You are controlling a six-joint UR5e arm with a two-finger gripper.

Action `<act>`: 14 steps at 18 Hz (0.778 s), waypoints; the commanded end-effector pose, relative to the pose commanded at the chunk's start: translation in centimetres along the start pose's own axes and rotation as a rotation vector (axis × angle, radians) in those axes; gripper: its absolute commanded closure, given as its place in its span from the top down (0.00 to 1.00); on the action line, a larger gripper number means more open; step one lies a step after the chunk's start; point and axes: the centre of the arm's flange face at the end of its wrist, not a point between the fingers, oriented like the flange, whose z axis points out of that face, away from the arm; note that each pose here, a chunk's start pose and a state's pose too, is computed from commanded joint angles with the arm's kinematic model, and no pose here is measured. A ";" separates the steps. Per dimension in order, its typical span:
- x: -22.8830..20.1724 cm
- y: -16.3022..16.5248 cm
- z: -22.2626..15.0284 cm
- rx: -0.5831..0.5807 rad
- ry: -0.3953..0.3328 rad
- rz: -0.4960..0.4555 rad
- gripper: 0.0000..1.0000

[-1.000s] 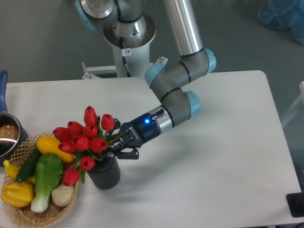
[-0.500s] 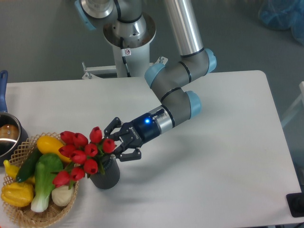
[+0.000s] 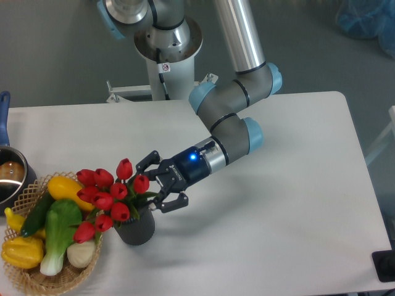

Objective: Insert the flowers into the vase

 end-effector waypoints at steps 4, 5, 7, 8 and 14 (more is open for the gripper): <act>0.3 -2.7 -1.4 -0.135 -0.016 0.054 1.00; 0.3 -2.8 -1.7 -0.189 -0.017 0.065 1.00; 0.2 -2.8 -2.0 -0.242 -0.020 0.069 1.00; -0.2 -3.0 -2.9 -0.246 -0.037 0.064 1.00; -3.6 -6.4 -8.8 -0.357 -0.147 0.112 1.00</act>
